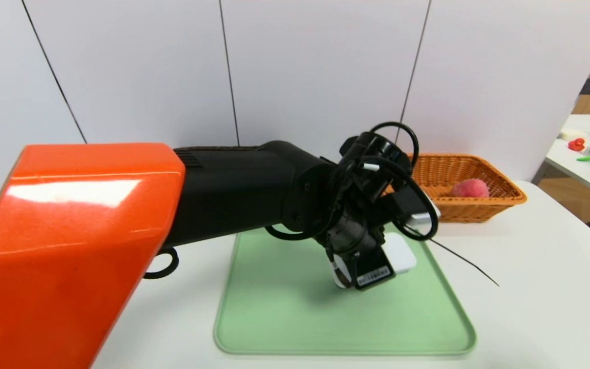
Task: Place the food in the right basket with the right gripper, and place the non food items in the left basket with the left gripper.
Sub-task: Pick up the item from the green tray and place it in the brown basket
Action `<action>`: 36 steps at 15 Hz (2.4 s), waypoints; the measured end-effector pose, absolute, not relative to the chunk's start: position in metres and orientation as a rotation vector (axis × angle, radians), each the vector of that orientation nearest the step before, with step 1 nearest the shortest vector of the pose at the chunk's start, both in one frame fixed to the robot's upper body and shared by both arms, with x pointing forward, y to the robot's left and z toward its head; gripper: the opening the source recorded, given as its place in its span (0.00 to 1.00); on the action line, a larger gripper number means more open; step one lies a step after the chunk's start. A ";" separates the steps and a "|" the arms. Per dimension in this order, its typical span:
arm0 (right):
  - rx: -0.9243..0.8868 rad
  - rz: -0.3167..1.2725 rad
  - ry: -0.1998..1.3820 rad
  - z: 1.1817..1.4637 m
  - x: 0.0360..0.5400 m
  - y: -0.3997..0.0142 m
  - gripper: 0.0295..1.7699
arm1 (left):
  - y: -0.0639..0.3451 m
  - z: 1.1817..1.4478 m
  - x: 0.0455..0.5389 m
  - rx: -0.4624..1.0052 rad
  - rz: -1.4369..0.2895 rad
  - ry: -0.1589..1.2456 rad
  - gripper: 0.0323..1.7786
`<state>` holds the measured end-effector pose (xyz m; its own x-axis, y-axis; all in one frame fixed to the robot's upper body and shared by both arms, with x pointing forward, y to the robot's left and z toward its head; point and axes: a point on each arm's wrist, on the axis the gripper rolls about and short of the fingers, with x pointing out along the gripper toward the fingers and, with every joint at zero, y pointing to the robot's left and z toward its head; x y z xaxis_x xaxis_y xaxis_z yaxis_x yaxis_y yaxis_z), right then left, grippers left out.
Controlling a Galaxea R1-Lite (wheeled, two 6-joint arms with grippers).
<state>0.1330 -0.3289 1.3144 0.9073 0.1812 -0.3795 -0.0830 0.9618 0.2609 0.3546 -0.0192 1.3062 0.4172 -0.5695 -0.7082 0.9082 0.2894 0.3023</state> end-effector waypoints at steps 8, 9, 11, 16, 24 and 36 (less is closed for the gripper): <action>0.238 0.140 0.407 1.316 0.133 -0.329 0.96 | -0.007 1.349 0.369 0.463 -0.492 0.384 0.54; 0.238 0.141 0.406 1.316 0.133 -0.329 0.96 | -0.006 1.353 0.372 0.435 -0.449 0.357 0.54; 0.238 0.141 0.408 1.315 0.132 -0.329 0.96 | -0.003 1.358 0.377 0.371 -0.380 0.322 0.54; 0.238 0.142 0.404 1.316 0.132 -0.329 0.96 | 0.008 1.374 0.384 0.242 -0.321 0.272 0.54; 0.237 0.174 0.394 1.323 0.141 -0.327 0.96 | 0.098 1.416 0.408 0.128 -0.103 0.284 0.54; 0.075 0.201 0.452 1.347 0.201 -0.316 0.96 | 0.206 1.420 0.347 0.196 0.048 0.499 0.54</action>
